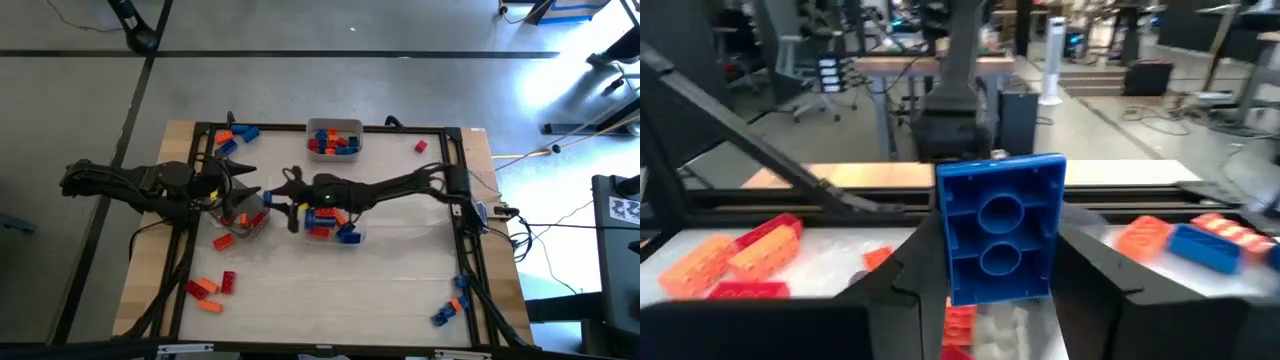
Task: Sort blocks by size
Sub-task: Put the blue game piece into the black bin
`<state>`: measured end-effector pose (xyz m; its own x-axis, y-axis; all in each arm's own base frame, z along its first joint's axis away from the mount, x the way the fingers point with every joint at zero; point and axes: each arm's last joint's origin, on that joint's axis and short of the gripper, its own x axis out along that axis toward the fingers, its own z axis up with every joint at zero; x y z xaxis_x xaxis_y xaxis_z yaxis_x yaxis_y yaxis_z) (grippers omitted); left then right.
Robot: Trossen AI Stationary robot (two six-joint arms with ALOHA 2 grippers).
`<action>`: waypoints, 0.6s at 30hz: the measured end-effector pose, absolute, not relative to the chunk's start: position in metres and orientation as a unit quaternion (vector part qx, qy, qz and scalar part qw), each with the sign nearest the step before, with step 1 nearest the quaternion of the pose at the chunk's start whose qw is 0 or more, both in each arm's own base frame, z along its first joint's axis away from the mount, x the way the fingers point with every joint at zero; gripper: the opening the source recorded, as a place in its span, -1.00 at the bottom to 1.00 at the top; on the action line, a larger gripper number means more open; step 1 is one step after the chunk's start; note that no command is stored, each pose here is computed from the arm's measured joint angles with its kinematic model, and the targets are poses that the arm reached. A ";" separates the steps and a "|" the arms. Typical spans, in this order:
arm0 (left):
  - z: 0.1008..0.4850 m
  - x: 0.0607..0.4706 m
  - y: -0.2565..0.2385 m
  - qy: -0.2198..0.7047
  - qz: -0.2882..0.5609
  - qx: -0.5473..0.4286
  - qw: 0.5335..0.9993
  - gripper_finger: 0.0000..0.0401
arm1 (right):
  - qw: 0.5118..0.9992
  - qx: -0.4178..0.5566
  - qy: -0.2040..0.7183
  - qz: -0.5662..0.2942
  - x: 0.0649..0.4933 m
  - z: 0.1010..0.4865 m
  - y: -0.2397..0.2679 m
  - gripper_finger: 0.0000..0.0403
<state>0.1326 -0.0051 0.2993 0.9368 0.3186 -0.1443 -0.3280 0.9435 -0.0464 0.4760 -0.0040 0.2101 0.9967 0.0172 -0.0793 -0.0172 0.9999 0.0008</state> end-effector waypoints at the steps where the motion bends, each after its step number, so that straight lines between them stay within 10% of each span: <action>1: 0.299 0.133 -0.005 0.068 0.164 -0.033 0.983 0.32 | 0.999 0.000 0.042 0.015 0.481 0.208 -0.003 -0.32; 18: 0.299 0.133 -0.005 0.070 0.164 -0.024 0.984 0.32 | 0.997 0.022 0.068 0.013 0.544 0.181 -0.003 -0.16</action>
<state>0.1325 -0.0051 0.2995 0.9367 0.3184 -0.1454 -0.3250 0.9454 -0.0237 0.5437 -0.0027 0.1805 0.9905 0.0295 -0.1345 -0.0236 0.9987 0.0455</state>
